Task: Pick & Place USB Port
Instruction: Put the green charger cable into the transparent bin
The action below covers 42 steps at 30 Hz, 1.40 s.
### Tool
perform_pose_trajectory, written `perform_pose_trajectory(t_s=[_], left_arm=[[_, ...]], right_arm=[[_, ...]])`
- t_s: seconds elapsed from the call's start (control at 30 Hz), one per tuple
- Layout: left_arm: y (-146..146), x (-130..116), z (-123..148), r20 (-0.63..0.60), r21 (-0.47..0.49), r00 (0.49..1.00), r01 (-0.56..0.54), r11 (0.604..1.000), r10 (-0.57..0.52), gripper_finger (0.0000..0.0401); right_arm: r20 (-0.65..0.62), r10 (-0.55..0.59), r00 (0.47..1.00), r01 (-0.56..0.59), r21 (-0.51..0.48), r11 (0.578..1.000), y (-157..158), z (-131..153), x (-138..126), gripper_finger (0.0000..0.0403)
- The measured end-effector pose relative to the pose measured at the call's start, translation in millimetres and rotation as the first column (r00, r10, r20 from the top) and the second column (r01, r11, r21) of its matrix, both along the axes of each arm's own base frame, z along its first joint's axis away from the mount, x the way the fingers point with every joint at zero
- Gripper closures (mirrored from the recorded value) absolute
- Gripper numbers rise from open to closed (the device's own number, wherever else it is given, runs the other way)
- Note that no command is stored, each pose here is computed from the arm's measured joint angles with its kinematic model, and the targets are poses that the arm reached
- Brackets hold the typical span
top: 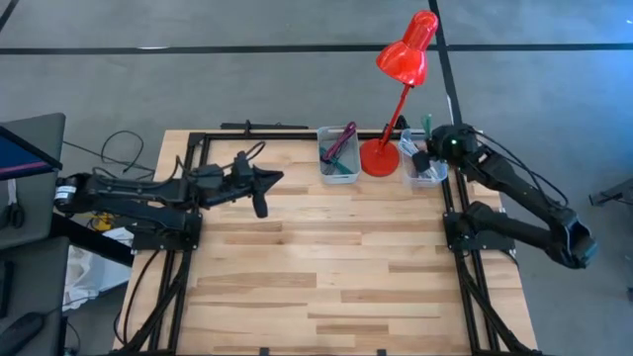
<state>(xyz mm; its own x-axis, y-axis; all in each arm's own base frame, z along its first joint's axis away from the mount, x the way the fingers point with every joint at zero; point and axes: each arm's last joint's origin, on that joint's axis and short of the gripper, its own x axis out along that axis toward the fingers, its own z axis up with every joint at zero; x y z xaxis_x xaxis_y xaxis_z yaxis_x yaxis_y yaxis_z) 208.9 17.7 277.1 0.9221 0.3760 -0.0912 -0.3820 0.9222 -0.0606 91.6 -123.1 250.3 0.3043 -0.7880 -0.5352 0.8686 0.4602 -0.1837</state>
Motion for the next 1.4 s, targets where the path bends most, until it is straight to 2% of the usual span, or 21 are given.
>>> perform_pose_trajectory(t_s=[0.17, 0.37, 0.57, 0.93, 1.13, 1.27, 1.4], left_arm=[[0.0, -0.2, -7.0, -0.017, 0.0, 1.0, 0.0, 1.0, 0.0, 0.038], [0.0, -0.8, -11.5, -0.028, -0.001, 1.0, 0.0, 1.0, 0.0, 0.038], [0.0, -0.8, -11.4, -0.025, -0.001, 1.0, 0.0, 1.0, 0.0, 0.038], [0.0, -0.7, -10.7, -0.017, -0.001, 1.0, 0.0, 1.0, 0.0, 0.038], [0.0, -0.7, -10.5, -0.017, -0.001, 1.0, 0.0, 1.0, 0.0, 0.038], [0.0, -0.7, -10.5, -0.017, -0.001, 1.0, 0.0, 1.0, 0.0, 0.038], [0.0, -0.7, -10.5, -0.017, -0.001, 1.0, 0.0, 1.0, 0.0, 0.038]], right_arm=[[-0.066, -0.024, 0.998, 0.03, 0.089, 0.996, -2.4, -14.6, 6.4, 0.0392], [-0.154, -0.049, 0.987, 0.068, 0.12, 0.99, -5.6, -42.2, 10.9, 0.0392], [-0.172, -0.064, 0.983, 0.084, 0.111, 0.99, -7.5, -59.6, 12.5, 0.0392], [-0.183, -0.071, 0.981, 0.092, 0.111, 0.989, -9.5, -61.5, 14.0, 0.0392], [-0.264, -0.07, 0.962, 0.109, 0.136, 0.985, -11.3, -72.3, 19.7, 0.0392], [-0.274, -0.062, 0.96, 0.106, 0.15, 0.983, -14.9, -77.9, 23.7, 0.0391], [-0.273, -0.059, 0.96, 0.104, 0.154, 0.983, -17.5, -80.8, 26.1, 0.0355]])
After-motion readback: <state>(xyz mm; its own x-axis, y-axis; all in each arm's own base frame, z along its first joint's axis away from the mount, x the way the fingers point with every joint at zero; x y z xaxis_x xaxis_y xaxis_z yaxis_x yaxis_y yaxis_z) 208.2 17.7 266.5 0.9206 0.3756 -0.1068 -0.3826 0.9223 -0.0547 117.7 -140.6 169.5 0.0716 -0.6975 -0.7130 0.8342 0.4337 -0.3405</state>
